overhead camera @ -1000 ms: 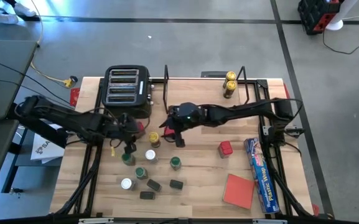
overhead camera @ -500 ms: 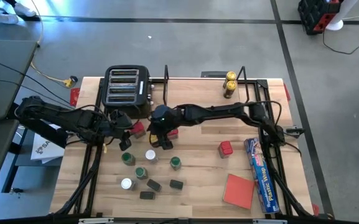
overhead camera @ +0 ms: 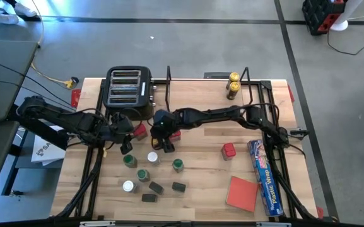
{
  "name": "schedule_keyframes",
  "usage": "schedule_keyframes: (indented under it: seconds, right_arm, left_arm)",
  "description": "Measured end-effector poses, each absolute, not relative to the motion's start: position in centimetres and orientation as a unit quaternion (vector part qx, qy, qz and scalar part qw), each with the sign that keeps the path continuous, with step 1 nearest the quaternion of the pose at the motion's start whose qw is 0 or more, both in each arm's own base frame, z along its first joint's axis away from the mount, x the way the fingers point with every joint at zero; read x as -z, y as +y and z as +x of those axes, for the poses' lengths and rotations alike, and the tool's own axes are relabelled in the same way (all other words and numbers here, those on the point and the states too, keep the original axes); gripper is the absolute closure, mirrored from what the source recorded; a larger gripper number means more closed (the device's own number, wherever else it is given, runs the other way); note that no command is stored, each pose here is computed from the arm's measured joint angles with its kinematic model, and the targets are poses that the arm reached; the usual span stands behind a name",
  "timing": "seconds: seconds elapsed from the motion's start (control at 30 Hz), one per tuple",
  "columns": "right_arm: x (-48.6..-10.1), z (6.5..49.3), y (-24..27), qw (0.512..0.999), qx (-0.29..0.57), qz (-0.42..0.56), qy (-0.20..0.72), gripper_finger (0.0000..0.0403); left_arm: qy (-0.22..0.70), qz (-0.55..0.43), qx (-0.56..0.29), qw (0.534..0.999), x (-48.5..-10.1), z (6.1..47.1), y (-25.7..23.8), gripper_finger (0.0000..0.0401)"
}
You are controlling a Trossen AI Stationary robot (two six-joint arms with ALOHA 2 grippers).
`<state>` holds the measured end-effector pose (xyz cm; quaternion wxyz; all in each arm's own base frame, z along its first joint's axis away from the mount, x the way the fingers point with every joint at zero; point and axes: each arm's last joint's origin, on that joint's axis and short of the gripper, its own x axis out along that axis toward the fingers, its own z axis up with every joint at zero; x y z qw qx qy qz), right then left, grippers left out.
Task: Shelf spices
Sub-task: Put the yellow seasoning bottle on the shelf aligned with the other yellow seasoning bottles
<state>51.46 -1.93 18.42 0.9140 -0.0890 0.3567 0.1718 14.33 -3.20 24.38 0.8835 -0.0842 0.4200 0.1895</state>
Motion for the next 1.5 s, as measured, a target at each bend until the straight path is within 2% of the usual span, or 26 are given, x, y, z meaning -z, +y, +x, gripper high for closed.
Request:
schedule_keyframes:
  seconds: [0.17, 0.33, 0.57, 0.77, 0.93, 1.17, 1.3, 1.5]
  right_arm:
    - [-18.4, 51.4, -1.9, 0.915, -0.164, -0.07, 0.362, 0.0192]
    - [-20.0, 50.8, -2.0, 0.916, -0.141, -0.055, 0.371, 0.0191]
    - [-29.0, 46.9, -3.4, 0.932, -0.079, -0.086, 0.344, 0.0191]
    - [-33.5, 41.2, -6.3, 0.919, 0.006, -0.057, 0.389, 0.0191]
    - [-31.3, 35.5, -8.3, 0.887, 0.117, -0.005, 0.446, 0.0191]
    - [-27.2, 27.9, -9.2, 0.836, 0.296, 0.094, 0.453, 0.0191]
    - [-25.7, 25.3, -9.6, 0.801, 0.395, 0.141, 0.427, 0.0191]
    - [-23.8, 23.5, -10.5, 0.764, 0.453, 0.146, 0.435, 0.0191]
  left_arm:
    - [0.415, -0.08, -0.193, 0.885, -24.4, 14.3, -3.4, 0.0282]
    - [0.414, -0.088, -0.192, 0.886, -24.4, 14.2, -3.6, 0.0282]
    - [0.412, -0.092, -0.19, 0.886, -24.4, 14.2, -3.8, 0.0282]
    - [0.399, -0.084, -0.201, 0.891, -24.4, 14.1, -4.0, 0.0282]
    - [0.39, -0.078, -0.209, 0.894, -24.5, 14.1, -4.1, 0.0282]
    - [0.37, -0.063, -0.235, 0.897, -24.6, 14.1, -4.0, 0.0282]
    - [0.358, -0.053, -0.252, 0.898, -24.7, 14.1, -3.9, 0.0282]
    - [0.344, -0.056, -0.256, 0.901, -24.8, 14.3, -3.9, 0.0282]
